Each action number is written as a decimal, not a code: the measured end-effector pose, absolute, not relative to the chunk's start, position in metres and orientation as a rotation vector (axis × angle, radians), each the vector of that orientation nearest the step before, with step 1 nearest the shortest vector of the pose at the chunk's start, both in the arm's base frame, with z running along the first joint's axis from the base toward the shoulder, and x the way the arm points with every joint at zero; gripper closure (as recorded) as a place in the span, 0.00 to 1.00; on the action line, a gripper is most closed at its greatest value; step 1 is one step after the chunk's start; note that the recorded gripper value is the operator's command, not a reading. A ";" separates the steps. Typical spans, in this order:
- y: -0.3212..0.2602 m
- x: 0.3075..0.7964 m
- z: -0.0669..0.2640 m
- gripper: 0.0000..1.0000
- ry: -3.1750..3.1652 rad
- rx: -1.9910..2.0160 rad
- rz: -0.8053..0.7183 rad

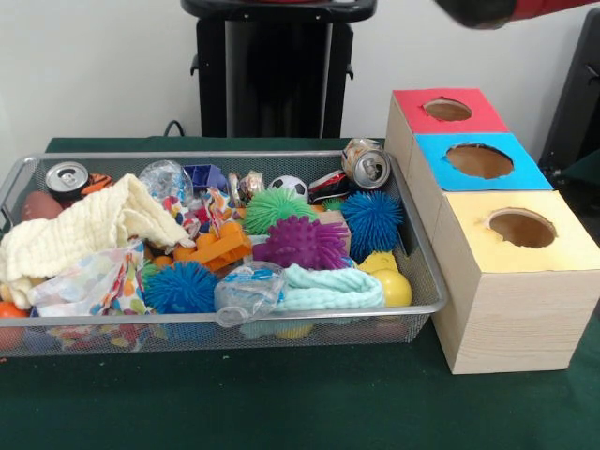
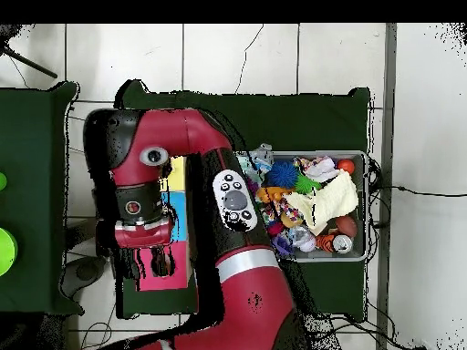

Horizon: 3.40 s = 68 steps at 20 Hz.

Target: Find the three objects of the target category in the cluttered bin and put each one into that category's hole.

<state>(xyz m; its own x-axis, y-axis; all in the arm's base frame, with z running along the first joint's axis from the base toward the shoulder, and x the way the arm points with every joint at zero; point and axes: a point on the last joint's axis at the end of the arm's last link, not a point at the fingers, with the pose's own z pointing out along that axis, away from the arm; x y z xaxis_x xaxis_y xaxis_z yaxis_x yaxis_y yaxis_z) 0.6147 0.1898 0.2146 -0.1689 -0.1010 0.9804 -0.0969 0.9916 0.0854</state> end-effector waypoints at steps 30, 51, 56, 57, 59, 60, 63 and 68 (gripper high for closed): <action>0.053 0.570 0.106 0.00 -1.784 -0.014 -0.077; 0.071 0.513 0.104 0.00 -1.737 0.026 -0.095; 0.068 0.512 0.104 0.00 -1.743 0.025 -0.076; 0.067 0.512 0.104 0.00 -1.745 0.024 -0.072; 0.065 0.512 0.105 0.00 -1.747 0.020 -0.066; 0.065 0.512 0.105 0.00 -1.747 0.019 -0.065; 0.062 0.511 0.105 0.00 -1.751 0.010 -0.062; 0.060 0.511 0.101 0.00 -1.775 -0.002 -0.060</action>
<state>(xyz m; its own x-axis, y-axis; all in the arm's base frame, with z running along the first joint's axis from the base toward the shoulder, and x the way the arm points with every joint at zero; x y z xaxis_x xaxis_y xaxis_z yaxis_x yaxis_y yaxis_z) 0.5107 0.0601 0.1008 -0.2039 -0.0320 0.9785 0.0344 0.9986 0.0398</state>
